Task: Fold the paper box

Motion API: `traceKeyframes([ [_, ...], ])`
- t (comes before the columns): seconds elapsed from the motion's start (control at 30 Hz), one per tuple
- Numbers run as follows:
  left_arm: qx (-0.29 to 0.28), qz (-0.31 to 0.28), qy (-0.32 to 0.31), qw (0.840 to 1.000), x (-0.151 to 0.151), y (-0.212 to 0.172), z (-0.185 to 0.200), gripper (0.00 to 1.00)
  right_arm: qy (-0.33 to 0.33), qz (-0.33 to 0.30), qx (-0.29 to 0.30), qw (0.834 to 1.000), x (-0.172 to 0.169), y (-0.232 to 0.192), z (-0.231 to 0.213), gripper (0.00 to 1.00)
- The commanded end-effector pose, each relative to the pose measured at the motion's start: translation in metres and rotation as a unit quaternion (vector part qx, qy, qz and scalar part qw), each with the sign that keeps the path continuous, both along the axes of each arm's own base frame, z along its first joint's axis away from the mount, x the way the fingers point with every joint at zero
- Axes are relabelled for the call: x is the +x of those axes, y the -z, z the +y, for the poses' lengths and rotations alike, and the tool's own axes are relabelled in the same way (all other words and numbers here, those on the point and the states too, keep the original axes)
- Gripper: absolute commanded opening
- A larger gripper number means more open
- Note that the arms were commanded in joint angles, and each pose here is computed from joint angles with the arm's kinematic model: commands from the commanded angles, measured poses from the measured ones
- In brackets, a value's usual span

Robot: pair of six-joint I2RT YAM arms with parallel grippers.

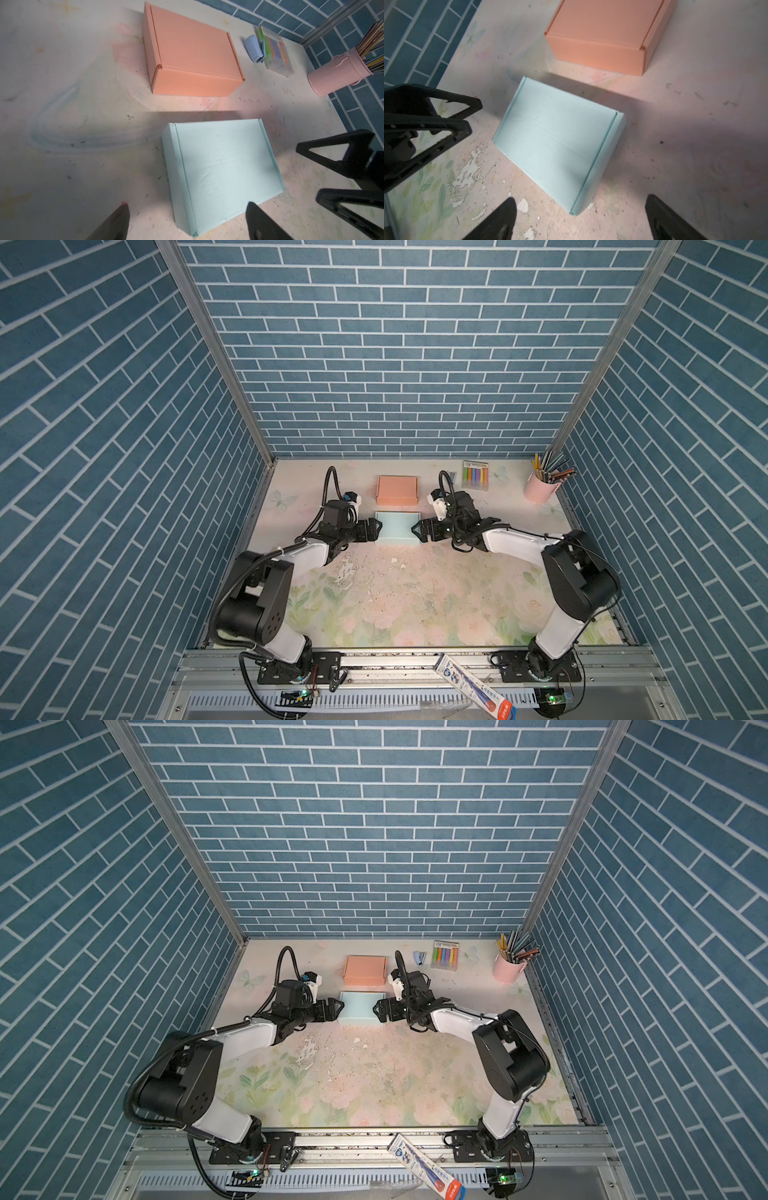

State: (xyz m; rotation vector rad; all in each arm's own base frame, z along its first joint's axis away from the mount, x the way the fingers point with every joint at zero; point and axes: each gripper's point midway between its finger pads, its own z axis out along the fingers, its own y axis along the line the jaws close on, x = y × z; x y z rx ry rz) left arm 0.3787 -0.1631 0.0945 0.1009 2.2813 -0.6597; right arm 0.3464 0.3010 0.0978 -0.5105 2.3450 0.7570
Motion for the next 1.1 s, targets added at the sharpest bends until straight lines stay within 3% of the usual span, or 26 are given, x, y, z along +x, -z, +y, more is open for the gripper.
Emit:
traceKeyframes([
  [0.0,0.054,-0.002,-0.035,0.998,-0.016,-0.003,0.027,0.88,0.02,-0.062,-0.012,0.998,-0.004,-0.023,-0.026,0.97],
  [0.2,0.073,-0.018,-0.09,0.993,-0.047,-0.018,0.055,0.88,0.102,-0.154,-0.027,0.982,-0.02,-0.051,-0.089,0.98],
  [0.4,0.075,-0.048,-0.15,0.985,-0.068,-0.03,0.082,0.88,0.18,-0.198,-0.049,0.962,-0.032,-0.07,-0.149,0.98],
  [0.5,0.077,-0.065,-0.212,0.972,-0.074,-0.04,0.104,0.88,0.242,-0.223,-0.06,0.942,-0.036,-0.077,-0.185,0.98],
  [0.63,0.089,-0.098,-0.243,0.961,-0.081,-0.053,0.12,0.88,0.343,-0.246,-0.051,0.905,-0.04,-0.081,-0.23,0.99],
  [0.77,0.122,-0.129,-0.292,0.94,-0.084,-0.063,0.144,0.88,0.381,-0.294,-0.057,0.875,-0.044,-0.092,-0.25,0.98],
  [0.9,0.139,-0.197,-0.307,0.921,-0.084,-0.078,0.155,0.88,0.418,-0.352,-0.092,0.832,-0.045,-0.103,-0.276,0.98],
  [1.0,0.148,-0.26,-0.308,0.903,-0.085,-0.093,0.158,0.88,0.418,-0.372,-0.106,0.822,-0.041,-0.103,-0.286,0.98],
  [1.07,0.171,-0.271,-0.321,0.891,-0.085,-0.095,0.166,0.88,0.42,-0.371,-0.117,0.82,-0.036,-0.1,-0.294,0.99],
])
